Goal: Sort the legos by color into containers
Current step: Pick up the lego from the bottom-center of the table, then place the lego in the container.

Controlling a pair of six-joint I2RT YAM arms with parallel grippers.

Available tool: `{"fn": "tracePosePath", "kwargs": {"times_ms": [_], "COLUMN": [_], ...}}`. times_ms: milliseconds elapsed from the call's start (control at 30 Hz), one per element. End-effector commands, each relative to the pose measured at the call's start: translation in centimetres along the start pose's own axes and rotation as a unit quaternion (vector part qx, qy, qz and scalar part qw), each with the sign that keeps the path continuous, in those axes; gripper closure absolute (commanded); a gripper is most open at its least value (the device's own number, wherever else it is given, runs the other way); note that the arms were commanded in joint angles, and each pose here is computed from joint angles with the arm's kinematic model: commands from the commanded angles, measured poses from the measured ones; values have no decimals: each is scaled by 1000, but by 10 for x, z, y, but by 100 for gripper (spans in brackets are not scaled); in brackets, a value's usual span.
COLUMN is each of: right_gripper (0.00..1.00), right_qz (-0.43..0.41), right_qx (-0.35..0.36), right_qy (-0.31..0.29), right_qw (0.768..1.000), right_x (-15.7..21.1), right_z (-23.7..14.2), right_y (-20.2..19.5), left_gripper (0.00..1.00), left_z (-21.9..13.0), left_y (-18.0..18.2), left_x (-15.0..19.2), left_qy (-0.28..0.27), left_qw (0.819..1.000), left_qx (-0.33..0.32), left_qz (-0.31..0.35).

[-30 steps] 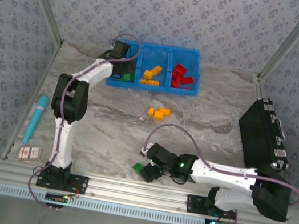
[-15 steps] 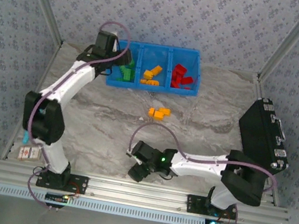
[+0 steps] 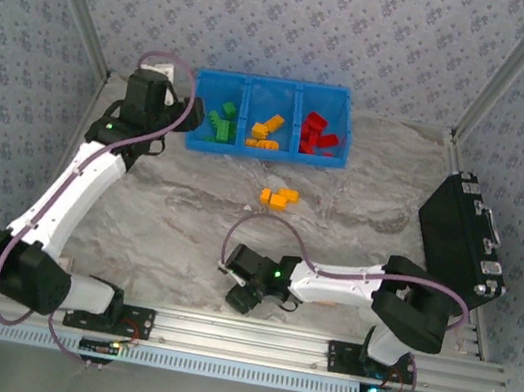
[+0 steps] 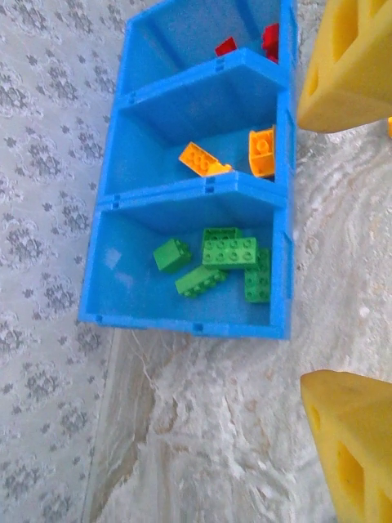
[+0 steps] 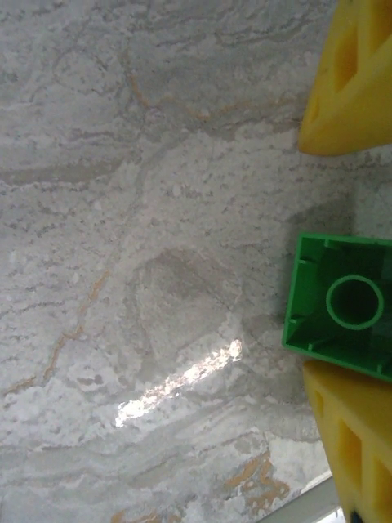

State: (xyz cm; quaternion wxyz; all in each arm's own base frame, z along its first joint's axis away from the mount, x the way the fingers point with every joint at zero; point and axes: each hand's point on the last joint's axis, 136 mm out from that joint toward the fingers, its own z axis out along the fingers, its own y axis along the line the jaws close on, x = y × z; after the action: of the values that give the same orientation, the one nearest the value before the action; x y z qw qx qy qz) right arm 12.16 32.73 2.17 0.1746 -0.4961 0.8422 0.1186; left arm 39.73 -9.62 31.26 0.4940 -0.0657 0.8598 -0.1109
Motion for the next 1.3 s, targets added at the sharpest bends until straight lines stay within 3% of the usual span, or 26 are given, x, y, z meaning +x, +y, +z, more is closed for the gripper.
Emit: {"fn": "tracePosePath", "kwargs": {"times_ms": [0, 300, 667, 867, 967, 1267], "right_gripper": [45, 65, 71, 71, 71, 72], "right_qz": [4, 2, 9, -2, -10, -31], "right_qx": [-10, 1, 2, -4, 11, 67], "right_qy": [46, 54, 35, -35, -88, -185], "right_qw": [999, 999, 999, 999, 996, 980], "right_x": [21, 22, -13, -85, -140, -275], "right_z": [5, 1, -30, -58, -70, -52], "right_y": [4, 4, -18, -60, -93, -174], "left_gripper": [23, 20, 17, 12, 10, 7], "left_z": [-16, -24, -39, -62, -74, -83], "left_y": [17, 31, 53, 71, 78, 88], "left_x": [2, 9, 24, 28, 28, 49], "left_qy": [0, -3, 12, 8, 3, 1], "left_qw": [999, 999, 999, 997, 996, 995], "left_qx": [-28, -37, -46, -65, -71, -74], "left_qz": [15, 8, 9, 43, 58, 63]}}
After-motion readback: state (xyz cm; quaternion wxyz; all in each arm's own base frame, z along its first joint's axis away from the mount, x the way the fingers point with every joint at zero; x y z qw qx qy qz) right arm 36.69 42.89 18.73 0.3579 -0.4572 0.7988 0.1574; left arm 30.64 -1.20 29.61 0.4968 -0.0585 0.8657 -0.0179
